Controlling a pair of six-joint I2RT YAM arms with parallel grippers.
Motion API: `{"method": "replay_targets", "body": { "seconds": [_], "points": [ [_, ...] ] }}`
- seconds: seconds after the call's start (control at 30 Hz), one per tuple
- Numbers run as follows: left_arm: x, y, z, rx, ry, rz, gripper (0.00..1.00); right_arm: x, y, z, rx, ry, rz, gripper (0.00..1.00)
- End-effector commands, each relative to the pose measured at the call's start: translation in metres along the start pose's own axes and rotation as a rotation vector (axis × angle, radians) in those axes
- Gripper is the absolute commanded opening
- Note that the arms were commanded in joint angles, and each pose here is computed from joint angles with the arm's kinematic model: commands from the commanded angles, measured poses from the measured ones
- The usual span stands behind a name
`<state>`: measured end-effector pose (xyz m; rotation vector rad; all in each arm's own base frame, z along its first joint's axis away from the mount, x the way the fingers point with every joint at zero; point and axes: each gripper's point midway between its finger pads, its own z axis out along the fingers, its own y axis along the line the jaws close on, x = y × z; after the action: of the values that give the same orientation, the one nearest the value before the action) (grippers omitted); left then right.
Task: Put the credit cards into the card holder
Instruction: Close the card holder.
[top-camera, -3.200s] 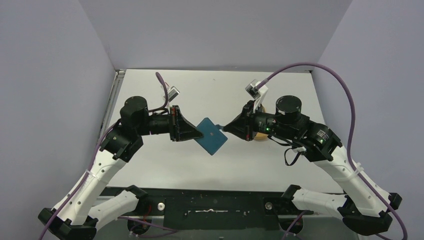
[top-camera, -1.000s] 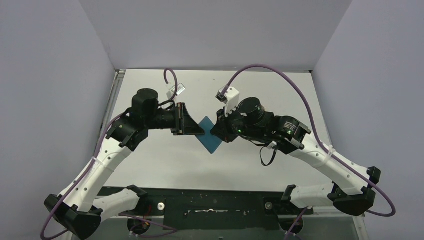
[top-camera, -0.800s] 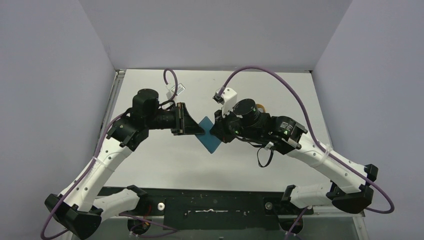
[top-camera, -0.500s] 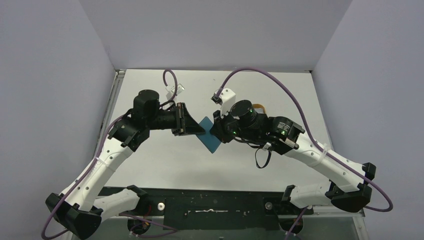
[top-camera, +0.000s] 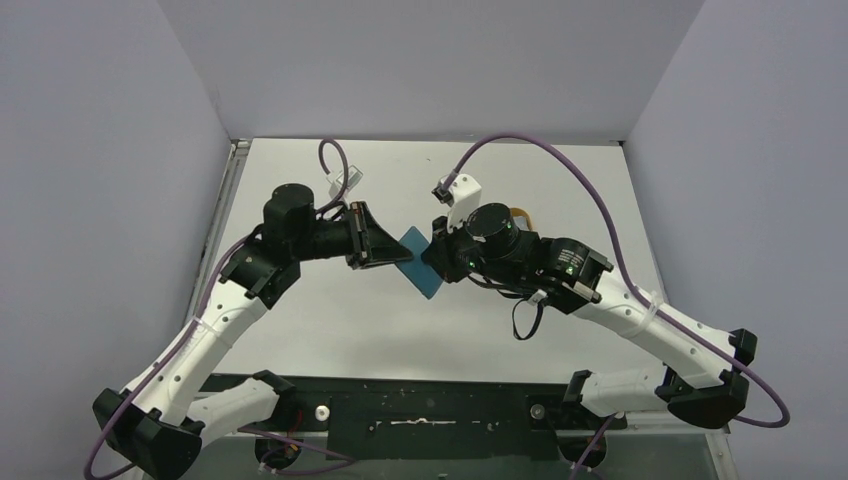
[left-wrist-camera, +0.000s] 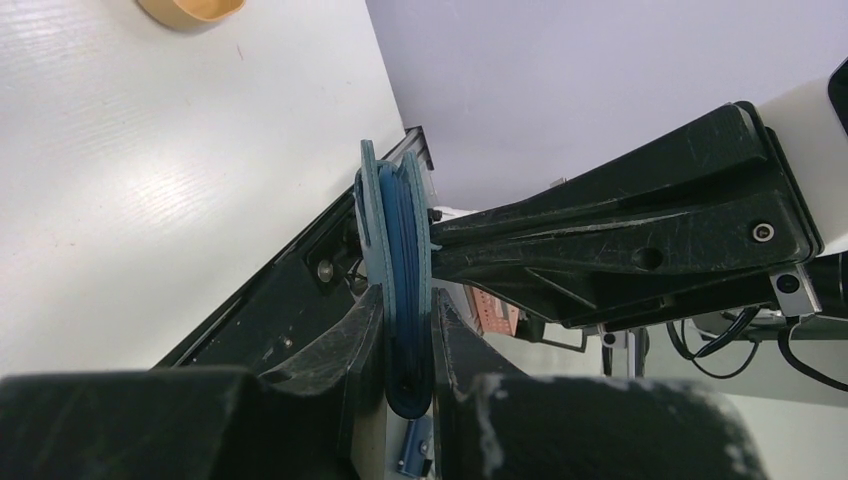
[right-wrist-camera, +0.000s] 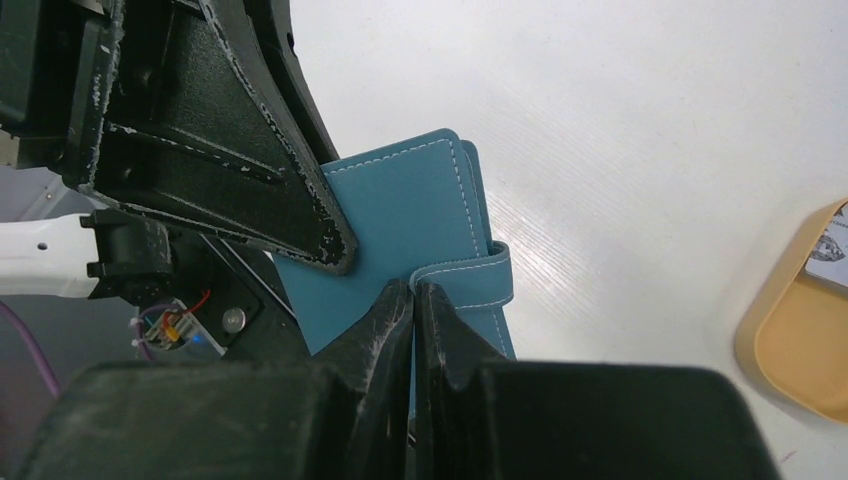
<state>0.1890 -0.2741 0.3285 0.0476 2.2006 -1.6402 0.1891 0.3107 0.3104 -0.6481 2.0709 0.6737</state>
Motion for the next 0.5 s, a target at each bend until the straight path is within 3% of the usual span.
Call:
{"method": "replay_targets", "body": {
  "seconds": [0.0,0.07,0.2,0.37,0.47],
  "points": [
    [-0.007,-0.119,-0.040,0.399,-0.087,0.315,0.00,0.038,0.042,0.017,-0.164,0.129,0.036,0.00],
    [-0.005,-0.097,-0.035,0.318,-0.080,0.312,0.00,0.029,0.039,0.007,-0.161,0.084,0.042,0.03],
    [0.001,-0.038,-0.028,0.098,-0.080,0.340,0.00,0.014,0.032,-0.015,-0.156,0.025,0.046,0.44],
    [0.013,0.030,-0.019,-0.088,-0.039,0.311,0.00,0.000,0.022,-0.050,-0.141,-0.042,0.045,0.77],
    [0.019,0.060,-0.010,-0.142,-0.023,0.276,0.00,-0.005,0.011,-0.067,-0.110,-0.088,0.032,0.86]
  ]
}}
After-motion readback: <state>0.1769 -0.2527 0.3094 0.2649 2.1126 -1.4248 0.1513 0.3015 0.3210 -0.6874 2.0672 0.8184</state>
